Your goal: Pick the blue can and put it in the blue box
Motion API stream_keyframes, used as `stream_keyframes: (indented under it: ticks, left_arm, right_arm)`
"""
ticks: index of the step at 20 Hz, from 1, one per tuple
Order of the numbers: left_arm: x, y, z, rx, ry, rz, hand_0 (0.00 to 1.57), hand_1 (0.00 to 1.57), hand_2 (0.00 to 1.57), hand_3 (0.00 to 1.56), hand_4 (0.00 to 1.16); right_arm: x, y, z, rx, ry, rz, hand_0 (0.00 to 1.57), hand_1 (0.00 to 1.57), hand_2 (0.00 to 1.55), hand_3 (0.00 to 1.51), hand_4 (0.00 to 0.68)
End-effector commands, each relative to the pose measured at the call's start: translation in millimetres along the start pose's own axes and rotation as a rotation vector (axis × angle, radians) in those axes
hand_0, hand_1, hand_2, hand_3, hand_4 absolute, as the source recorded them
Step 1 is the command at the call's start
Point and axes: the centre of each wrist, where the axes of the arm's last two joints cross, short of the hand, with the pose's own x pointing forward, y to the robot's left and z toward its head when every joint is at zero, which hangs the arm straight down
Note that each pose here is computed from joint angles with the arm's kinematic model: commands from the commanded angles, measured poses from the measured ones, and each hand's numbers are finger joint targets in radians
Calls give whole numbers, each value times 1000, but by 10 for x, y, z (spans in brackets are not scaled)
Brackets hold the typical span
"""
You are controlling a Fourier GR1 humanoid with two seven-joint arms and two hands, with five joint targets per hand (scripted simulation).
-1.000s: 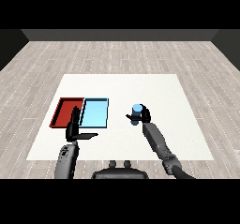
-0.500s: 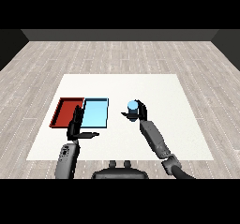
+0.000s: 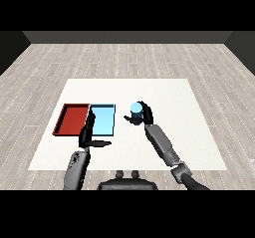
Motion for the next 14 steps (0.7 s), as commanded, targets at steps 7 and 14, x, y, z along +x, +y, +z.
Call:
stream_keyframes:
  ticks: [7, 14]
  left_arm:
    - [23, -274, -191, -64, -4, 51, 0, 0, 0, 0, 0]
    - [5, -593, -386, -82, 21, 108, 0, 0, 0, 0, 0]
  right_arm:
    - [197, -432, 265, 29, -35, 0, 1443, 1443, 1462, 1348, 562]
    - [217, -586, 248, 48, -46, -1, 1472, 1472, 1473, 1382, 560]
